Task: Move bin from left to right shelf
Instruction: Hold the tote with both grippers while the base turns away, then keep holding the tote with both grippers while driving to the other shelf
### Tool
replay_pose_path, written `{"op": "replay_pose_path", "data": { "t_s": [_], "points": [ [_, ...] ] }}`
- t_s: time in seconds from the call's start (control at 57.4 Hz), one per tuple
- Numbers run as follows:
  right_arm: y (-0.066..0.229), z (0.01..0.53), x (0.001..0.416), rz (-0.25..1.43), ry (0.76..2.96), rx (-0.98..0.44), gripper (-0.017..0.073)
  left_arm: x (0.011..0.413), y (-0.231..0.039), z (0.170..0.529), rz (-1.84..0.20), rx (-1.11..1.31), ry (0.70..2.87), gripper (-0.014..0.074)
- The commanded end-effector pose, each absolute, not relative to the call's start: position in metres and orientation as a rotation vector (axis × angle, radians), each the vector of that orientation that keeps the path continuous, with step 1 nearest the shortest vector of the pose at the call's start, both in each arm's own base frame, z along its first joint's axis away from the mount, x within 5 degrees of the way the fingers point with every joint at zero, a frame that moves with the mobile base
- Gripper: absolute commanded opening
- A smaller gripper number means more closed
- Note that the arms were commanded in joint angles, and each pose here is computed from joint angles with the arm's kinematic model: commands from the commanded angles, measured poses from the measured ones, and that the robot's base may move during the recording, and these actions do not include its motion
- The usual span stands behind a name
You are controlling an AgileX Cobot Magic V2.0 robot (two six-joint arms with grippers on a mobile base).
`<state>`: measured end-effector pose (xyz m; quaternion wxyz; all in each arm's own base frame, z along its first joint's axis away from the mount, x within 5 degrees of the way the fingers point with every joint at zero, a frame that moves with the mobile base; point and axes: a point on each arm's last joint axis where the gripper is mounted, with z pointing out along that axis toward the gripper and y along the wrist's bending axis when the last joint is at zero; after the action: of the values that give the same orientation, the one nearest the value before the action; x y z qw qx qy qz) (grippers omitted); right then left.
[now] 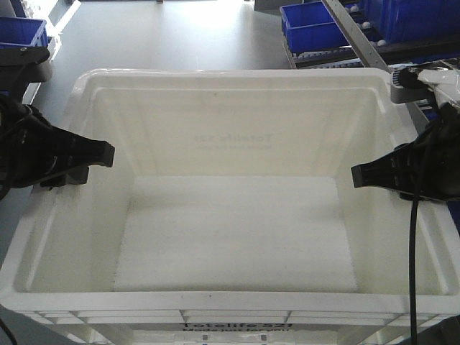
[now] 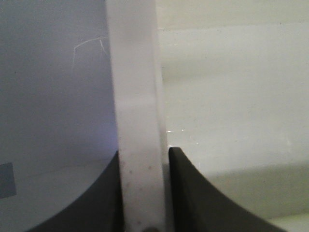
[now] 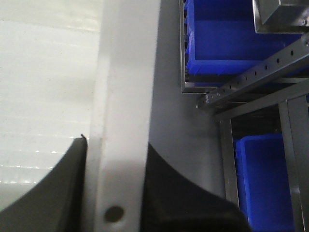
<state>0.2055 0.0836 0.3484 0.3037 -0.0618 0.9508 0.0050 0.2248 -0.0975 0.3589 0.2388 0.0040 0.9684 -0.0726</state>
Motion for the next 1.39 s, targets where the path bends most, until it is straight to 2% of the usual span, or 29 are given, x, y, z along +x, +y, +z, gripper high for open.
{"op": "replay_pose_path", "data": {
  "t_s": [0.0, 1.377],
  "points": [
    [0.0838, 0.3738, 0.2086, 0.054, 2.344, -0.195, 0.0009, 0.2230, -0.0995, 0.3833, -0.293, 0.029, 2.489, -0.0006],
    [0.0839, 0.3738, 0.2085, 0.057, 2.344, -0.195, 0.0009, 0.2230, -0.0994, 0.3833, -0.292, 0.029, 2.489, -0.0006]
  ]
}}
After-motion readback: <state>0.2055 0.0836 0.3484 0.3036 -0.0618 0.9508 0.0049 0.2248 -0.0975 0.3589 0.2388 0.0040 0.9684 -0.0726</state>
